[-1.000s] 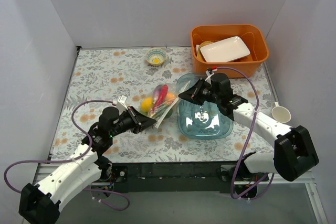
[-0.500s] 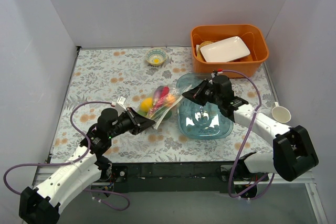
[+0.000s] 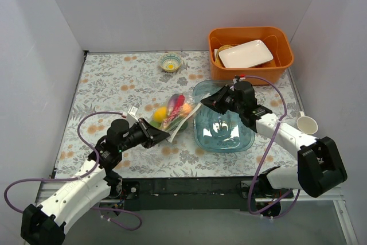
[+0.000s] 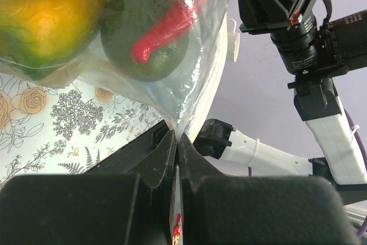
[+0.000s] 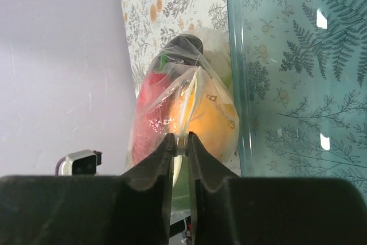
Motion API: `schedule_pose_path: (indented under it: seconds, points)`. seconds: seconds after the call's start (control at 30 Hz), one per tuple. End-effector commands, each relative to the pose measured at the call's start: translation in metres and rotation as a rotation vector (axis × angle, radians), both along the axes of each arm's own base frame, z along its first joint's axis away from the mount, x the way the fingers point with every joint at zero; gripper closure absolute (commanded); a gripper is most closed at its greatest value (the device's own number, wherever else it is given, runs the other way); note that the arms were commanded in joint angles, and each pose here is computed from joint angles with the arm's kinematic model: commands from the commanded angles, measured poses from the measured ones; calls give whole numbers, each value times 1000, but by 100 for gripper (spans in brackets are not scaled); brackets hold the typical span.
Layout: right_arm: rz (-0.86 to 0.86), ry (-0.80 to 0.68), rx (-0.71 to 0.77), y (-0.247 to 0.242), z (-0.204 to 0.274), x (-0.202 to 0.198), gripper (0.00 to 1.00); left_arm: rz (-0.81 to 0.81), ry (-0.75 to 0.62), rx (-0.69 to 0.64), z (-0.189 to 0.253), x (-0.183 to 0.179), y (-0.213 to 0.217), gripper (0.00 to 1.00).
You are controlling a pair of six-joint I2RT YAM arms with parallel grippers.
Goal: Place the food in the zip-top bag and seal the zipper
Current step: Zip the zipper food storage bag at the center of the board.
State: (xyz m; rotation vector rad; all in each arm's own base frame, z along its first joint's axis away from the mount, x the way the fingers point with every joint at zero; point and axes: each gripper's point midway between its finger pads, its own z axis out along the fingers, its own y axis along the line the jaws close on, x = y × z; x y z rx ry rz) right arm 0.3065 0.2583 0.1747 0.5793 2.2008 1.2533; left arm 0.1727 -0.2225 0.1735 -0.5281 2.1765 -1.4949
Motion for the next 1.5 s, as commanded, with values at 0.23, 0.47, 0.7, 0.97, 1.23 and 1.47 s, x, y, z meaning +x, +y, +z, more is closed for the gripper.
schedule_pose_path:
  seconds: [0.23, 0.47, 0.7, 0.97, 1.23, 1.47]
  points:
    - [-5, -55, 40, -3, 13, 5, 70, -29, -11, -30, 3, 3, -6, 100]
    - [20, -59, 59, 3, 17, 5, 70, -26, -10, -34, 3, 3, -6, 100]
    - [32, -69, 83, 6, 22, 5, 80, -28, -7, -31, 1, 3, -6, 100]
    - [39, -61, 91, 7, 20, 4, 98, -32, -7, -26, 2, 2, -6, 100]
    - [2, -94, 42, 3, 29, 15, 99, -35, -22, -19, 4, -1, -4, 100]
    - [-35, -100, 12, -4, 30, 22, 99, -38, -26, -15, 6, -2, -3, 100]
